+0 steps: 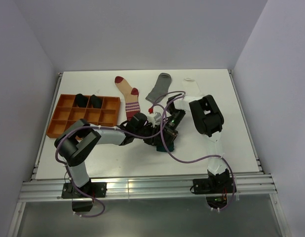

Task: Roll the socks
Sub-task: Roll the sock at the center of the board.

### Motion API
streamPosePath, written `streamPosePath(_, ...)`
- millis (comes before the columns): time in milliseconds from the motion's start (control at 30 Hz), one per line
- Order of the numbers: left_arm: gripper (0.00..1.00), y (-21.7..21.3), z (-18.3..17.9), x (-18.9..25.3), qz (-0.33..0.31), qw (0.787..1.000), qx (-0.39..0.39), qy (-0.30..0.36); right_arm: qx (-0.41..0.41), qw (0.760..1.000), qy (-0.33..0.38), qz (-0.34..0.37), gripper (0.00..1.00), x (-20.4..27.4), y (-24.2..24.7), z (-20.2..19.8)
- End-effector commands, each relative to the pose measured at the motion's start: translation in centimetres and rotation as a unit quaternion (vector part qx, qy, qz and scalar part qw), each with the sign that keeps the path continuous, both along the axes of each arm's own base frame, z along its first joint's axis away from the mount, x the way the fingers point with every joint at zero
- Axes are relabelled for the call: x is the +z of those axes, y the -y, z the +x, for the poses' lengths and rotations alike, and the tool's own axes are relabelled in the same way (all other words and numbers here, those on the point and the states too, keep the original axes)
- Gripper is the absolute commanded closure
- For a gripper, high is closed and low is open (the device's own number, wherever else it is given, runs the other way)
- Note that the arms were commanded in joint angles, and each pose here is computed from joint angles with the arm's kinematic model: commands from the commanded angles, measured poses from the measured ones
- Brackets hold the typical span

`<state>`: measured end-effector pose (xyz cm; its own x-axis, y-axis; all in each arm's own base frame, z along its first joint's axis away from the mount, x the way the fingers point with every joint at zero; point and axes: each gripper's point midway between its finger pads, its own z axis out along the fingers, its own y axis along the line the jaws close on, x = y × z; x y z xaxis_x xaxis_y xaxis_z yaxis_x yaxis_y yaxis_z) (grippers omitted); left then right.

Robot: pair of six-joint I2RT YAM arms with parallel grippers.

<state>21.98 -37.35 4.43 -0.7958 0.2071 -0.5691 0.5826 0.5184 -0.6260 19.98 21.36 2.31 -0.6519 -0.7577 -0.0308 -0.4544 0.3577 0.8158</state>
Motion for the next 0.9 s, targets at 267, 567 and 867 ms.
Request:
streamPosePath(267, 0.63, 1.2, -1.7, 0.8, -0.036, 0.998, -0.059, -0.01, 0.002, 0.991, 0.117, -0.06, 0.77, -4.0, 1.8, 3.6)
streamPosePath(567, 1.0, 0.6, -0.9, -1.7, 0.064, 0.995, -0.001, -0.075, -0.027, 0.971, 0.23, -0.064, 0.63, -2.7, 1.9, 6.3)
streamPosePath(867, 1.0, 0.1, -1.0, -3.3, 0.136, 0.974, 0.059, -0.171, -0.058, 0.946, 0.317, -0.014, 0.47, 2.3, 1.8, 8.5)
